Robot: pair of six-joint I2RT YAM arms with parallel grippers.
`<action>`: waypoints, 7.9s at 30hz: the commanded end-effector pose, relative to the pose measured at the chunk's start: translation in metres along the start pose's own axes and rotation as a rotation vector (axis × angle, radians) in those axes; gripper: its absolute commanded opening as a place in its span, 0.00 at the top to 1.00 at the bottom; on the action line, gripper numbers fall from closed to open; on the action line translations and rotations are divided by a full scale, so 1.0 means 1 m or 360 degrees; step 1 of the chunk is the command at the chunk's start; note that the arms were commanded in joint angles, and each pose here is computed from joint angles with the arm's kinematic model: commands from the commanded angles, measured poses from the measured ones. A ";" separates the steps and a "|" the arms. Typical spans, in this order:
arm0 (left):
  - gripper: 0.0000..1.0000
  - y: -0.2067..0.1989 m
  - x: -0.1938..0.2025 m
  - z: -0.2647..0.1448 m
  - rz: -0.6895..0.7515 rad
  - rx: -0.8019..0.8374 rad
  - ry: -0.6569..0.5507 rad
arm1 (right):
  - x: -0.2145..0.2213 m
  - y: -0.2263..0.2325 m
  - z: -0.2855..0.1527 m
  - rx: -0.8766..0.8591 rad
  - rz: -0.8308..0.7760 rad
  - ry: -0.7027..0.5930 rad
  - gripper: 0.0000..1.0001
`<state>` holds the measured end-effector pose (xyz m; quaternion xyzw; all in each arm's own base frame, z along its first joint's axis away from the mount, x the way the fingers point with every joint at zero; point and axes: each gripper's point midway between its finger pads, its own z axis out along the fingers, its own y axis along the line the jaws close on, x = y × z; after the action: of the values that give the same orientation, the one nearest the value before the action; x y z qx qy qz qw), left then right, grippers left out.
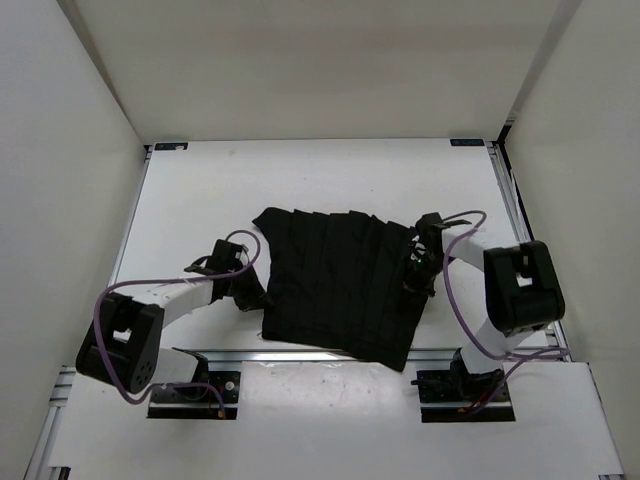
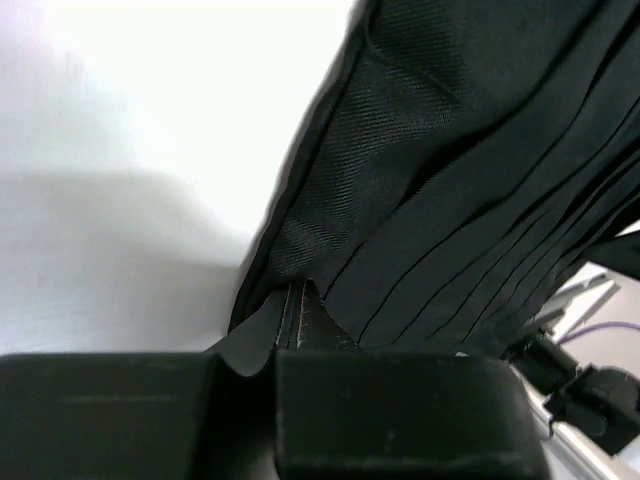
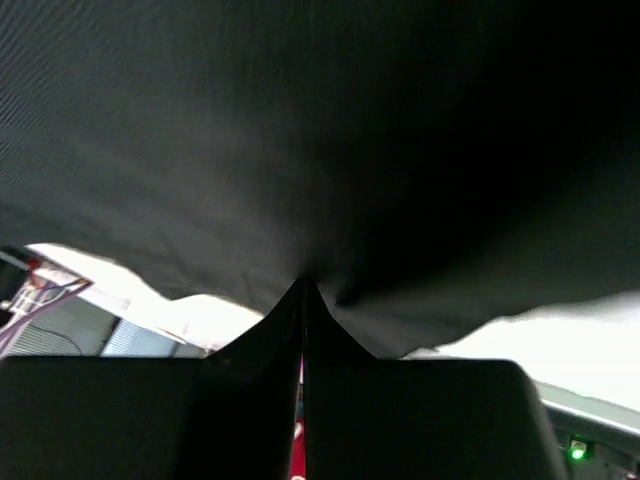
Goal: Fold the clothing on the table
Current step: Fold the skirt
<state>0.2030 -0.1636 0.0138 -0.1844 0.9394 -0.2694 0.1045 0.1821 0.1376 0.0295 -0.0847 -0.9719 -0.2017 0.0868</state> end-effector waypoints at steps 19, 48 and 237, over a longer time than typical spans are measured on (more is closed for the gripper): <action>1.00 -0.059 -0.125 0.053 0.0036 0.0022 -0.0282 | -0.257 0.050 -0.058 -0.0108 -0.0163 -0.0476 0.99; 1.00 -0.024 -0.098 0.036 -0.0041 -0.0061 -0.0270 | -0.263 0.011 -0.022 0.0211 -0.0079 -0.0298 1.00; 1.00 -0.123 -0.018 -0.185 -0.0250 0.1824 -0.0054 | 0.032 0.065 -0.165 -0.0750 -0.0370 -0.1114 1.00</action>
<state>0.1972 -0.1684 0.2241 -0.1856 0.6365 -0.7330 0.1521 0.1917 0.1341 0.2082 -0.0361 -0.8645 -0.3955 -0.3082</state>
